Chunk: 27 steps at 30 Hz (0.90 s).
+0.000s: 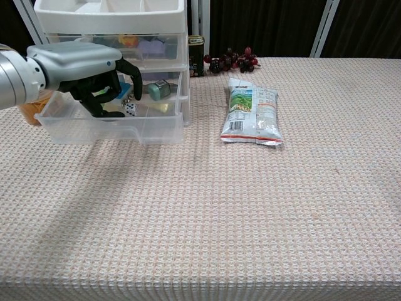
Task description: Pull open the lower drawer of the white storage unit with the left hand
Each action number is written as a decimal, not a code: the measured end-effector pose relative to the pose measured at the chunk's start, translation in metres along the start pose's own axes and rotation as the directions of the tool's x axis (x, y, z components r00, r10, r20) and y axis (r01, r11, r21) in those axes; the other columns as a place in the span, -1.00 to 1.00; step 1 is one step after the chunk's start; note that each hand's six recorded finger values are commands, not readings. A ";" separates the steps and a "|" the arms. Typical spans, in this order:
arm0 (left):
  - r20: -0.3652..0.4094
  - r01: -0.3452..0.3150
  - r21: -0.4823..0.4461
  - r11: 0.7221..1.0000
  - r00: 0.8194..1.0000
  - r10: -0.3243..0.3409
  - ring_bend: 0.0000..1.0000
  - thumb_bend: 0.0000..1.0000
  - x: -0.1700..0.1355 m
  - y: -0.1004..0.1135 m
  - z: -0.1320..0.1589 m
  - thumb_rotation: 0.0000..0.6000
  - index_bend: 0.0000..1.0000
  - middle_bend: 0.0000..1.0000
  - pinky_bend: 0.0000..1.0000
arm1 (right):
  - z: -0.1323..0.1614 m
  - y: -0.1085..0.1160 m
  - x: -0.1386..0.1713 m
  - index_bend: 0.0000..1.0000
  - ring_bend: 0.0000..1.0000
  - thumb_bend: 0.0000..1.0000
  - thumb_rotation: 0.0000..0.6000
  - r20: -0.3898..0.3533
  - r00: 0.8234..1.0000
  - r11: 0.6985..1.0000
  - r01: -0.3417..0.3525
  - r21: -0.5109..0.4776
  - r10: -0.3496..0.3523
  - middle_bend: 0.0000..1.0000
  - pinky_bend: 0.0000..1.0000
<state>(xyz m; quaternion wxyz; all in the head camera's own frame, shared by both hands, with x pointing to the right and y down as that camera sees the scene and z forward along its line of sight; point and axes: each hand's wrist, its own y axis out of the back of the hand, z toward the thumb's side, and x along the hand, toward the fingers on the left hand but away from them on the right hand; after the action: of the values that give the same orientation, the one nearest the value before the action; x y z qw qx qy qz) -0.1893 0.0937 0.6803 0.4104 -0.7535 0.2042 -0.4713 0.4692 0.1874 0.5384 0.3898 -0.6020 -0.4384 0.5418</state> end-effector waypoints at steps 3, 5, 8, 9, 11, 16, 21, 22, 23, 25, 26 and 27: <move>0.000 0.003 0.001 1.000 1.000 -0.003 0.83 -0.40 0.002 -0.002 0.001 1.00 -0.18 0.68 1.00 | 0.000 0.000 0.000 -1.00 -1.00 -0.80 1.00 0.002 1.000 1.000 0.000 0.000 0.000 -0.93 -1.00; 0.001 0.005 0.010 1.000 1.000 -0.005 0.83 -0.40 0.003 -0.003 0.001 1.00 -0.18 0.68 1.00 | -0.001 -0.001 0.000 -1.00 -1.00 -0.80 1.00 0.003 1.000 1.000 -0.002 0.000 0.002 -0.93 -1.00; -0.003 0.010 0.014 1.000 1.000 -0.010 0.83 -0.42 0.004 -0.005 0.001 1.00 -0.17 0.68 1.00 | -0.001 -0.001 0.000 -1.00 -1.00 -0.80 1.00 0.004 1.000 1.000 -0.003 0.000 0.003 -0.93 -1.00; -0.005 0.013 0.009 1.000 1.000 -0.013 0.83 -0.42 0.005 -0.006 0.001 1.00 -0.16 0.68 1.00 | -0.002 -0.001 0.000 -1.00 -1.00 -0.80 1.00 0.005 1.000 1.000 -0.003 0.000 0.003 -0.93 -1.00; -0.007 0.017 0.007 1.000 1.000 -0.017 0.83 -0.43 0.006 -0.006 0.001 1.00 -0.14 0.68 1.00 | -0.002 0.000 0.000 -1.00 -1.00 -0.80 1.00 0.007 1.000 1.000 -0.002 0.000 0.002 -0.93 -1.00; -0.011 0.025 0.000 1.000 1.000 -0.025 0.83 -0.34 0.007 -0.008 0.001 1.00 -0.09 0.68 1.00 | -0.003 -0.001 0.001 -1.00 -1.00 -0.80 1.00 0.010 1.000 1.000 -0.004 -0.001 0.004 -0.93 -1.00; -0.012 0.023 0.009 1.000 1.000 -0.023 0.84 -0.27 0.009 -0.009 -0.001 1.00 -0.03 0.68 1.00 | -0.004 -0.002 0.001 -1.00 -1.00 -0.80 1.00 0.011 1.000 1.000 -0.007 -0.004 0.007 -0.92 -1.00; -0.012 0.021 0.014 1.000 1.000 -0.021 0.84 -0.25 0.009 -0.009 -0.001 1.00 -0.03 0.68 1.00 | -0.004 -0.002 0.001 -1.00 -1.00 -0.80 1.00 0.011 1.000 1.000 -0.007 -0.005 0.007 -0.92 -1.00; -0.012 0.020 0.018 1.000 1.000 -0.020 0.84 -0.24 0.009 -0.009 -0.001 1.00 -0.01 0.68 1.00 | -0.004 -0.002 0.001 -1.00 -1.00 -0.80 1.00 0.011 1.000 1.000 -0.007 -0.005 0.007 -0.92 -1.00; -0.013 0.017 0.024 1.000 1.000 -0.016 0.84 -0.22 0.009 -0.010 -0.001 1.00 0.02 0.68 1.00 | -0.004 -0.002 0.001 -1.00 -1.00 -0.80 1.00 0.011 1.000 1.000 -0.007 -0.006 0.007 -0.92 -1.00; -0.013 0.014 0.025 1.000 1.000 -0.014 0.84 -0.21 0.009 -0.009 -0.001 1.00 0.04 0.68 1.00 | -0.004 -0.002 0.001 -1.00 -1.00 -0.80 1.00 0.011 1.000 1.000 -0.007 -0.006 0.008 -0.92 -1.00; -0.012 0.011 0.025 1.000 1.000 -0.011 0.84 -0.20 0.008 -0.009 -0.001 1.00 0.05 0.68 1.00 | -0.004 -0.002 0.001 -1.00 -1.00 -0.80 1.00 0.011 1.000 1.000 -0.008 -0.006 0.008 -0.92 -1.00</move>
<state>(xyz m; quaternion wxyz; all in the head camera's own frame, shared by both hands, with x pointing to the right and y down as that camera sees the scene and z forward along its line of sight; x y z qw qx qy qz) -0.1872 0.0927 0.6921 0.4159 -0.7466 0.1967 -0.4806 0.4734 0.1892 0.5404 0.3834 -0.6020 -0.4397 0.5452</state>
